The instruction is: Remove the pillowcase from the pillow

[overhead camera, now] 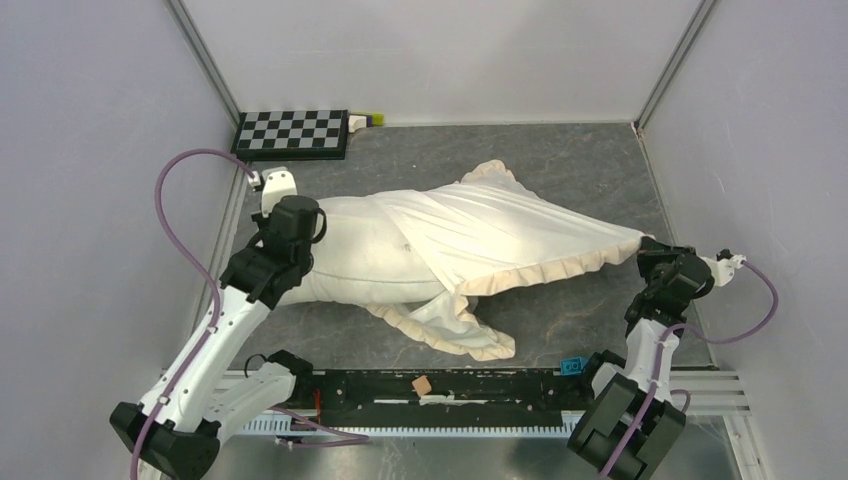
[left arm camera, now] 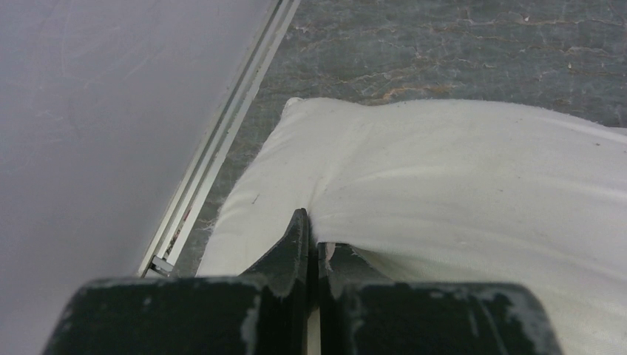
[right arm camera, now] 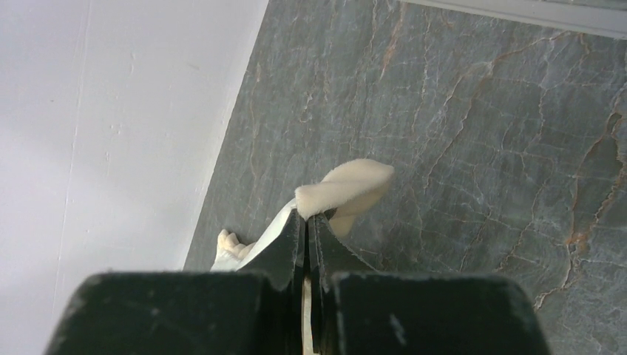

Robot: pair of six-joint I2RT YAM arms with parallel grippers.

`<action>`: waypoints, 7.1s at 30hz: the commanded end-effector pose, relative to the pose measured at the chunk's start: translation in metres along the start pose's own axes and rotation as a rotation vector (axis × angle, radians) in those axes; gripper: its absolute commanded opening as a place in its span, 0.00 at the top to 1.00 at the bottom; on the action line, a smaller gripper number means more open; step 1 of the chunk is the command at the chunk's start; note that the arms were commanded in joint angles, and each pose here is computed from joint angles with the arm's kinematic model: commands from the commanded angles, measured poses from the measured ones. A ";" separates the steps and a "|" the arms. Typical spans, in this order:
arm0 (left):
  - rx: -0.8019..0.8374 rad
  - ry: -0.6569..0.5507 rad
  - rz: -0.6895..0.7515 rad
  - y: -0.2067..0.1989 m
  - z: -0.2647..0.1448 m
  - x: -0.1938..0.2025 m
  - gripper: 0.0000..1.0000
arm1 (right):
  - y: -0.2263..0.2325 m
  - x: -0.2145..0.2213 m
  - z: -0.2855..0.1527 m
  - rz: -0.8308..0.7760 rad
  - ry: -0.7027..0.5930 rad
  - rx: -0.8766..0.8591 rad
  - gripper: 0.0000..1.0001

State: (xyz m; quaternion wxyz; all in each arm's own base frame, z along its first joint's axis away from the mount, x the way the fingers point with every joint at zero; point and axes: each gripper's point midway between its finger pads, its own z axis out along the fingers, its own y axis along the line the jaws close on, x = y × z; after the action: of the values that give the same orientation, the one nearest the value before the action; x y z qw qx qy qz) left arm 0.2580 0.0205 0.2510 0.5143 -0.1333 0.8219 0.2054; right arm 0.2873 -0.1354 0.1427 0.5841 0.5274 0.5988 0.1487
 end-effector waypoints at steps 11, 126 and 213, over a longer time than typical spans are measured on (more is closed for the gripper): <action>-0.485 -0.277 -0.466 0.135 -0.043 -0.045 0.98 | -0.008 -0.100 -0.007 0.060 -0.380 0.140 1.00; 1.037 0.696 0.249 -0.179 -0.049 0.115 0.34 | 0.370 0.116 -0.077 -0.599 0.406 -1.054 1.00; 0.300 -0.115 -0.226 -0.005 -0.015 -0.016 0.98 | 0.154 0.292 -0.163 -0.742 0.960 -0.936 0.71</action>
State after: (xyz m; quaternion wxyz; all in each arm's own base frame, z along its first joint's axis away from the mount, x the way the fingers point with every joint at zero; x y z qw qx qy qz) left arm 0.2463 0.0044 0.2369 0.5427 -0.1424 0.8274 0.0260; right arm 0.2823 0.2367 0.1499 0.4153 -0.1322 0.8014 0.4096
